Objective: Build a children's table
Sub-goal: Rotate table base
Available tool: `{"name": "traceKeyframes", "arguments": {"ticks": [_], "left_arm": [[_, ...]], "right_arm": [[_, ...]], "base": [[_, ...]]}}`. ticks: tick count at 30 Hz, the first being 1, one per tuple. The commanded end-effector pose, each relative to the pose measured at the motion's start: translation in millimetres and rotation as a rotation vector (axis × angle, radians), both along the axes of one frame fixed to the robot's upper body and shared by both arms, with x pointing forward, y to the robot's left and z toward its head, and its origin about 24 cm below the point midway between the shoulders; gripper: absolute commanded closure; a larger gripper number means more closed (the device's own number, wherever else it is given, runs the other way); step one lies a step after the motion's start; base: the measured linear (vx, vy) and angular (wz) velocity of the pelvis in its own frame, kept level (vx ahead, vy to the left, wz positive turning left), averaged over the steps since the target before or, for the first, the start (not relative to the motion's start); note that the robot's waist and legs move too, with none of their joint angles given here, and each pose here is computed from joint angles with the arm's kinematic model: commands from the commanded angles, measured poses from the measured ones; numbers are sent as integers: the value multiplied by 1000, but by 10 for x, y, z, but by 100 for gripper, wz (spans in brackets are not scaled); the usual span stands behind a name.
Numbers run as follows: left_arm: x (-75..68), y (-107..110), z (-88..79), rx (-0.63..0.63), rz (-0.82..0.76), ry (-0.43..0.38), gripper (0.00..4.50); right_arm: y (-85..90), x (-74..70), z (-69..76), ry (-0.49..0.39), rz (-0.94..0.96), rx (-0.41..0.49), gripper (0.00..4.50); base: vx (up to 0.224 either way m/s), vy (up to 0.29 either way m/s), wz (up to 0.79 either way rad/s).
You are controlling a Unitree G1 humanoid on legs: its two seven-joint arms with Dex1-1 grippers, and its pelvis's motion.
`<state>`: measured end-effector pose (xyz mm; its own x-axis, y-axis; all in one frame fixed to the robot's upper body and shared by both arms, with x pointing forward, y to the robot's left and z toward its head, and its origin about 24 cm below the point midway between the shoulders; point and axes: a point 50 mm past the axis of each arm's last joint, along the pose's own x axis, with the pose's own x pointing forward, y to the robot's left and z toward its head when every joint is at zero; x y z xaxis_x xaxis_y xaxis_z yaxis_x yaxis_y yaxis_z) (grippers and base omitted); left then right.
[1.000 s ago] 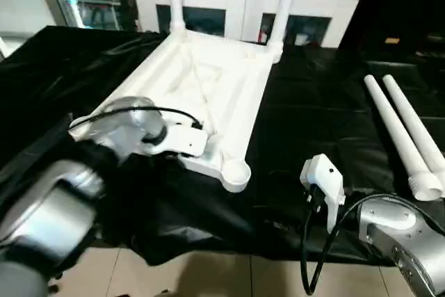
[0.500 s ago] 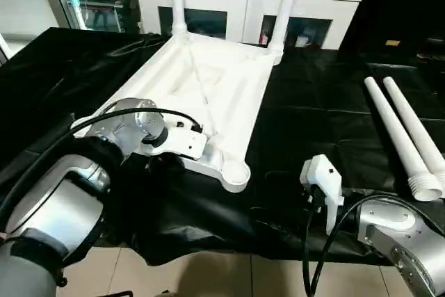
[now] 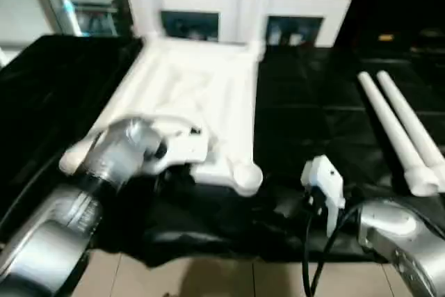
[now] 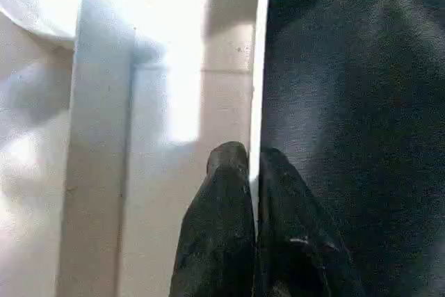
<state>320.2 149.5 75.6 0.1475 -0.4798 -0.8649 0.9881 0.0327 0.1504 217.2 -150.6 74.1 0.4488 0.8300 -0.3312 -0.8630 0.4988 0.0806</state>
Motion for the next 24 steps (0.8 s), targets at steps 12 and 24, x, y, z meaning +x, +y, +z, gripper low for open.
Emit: {"name": "traceKeyframes", "arguments": {"ticks": [12, 24], "left_arm": [[-235, 16, -184, -36, 473, -98, 449], [-221, -393, -173, -137, 161, -185, 449]], "right_arm": [[15, 47, 72, -41, 11, -7, 30], [-42, 46, 59, -48, -23, -37, 30]], "base": [[0, 0, 0], [0, 0, 0]]}}
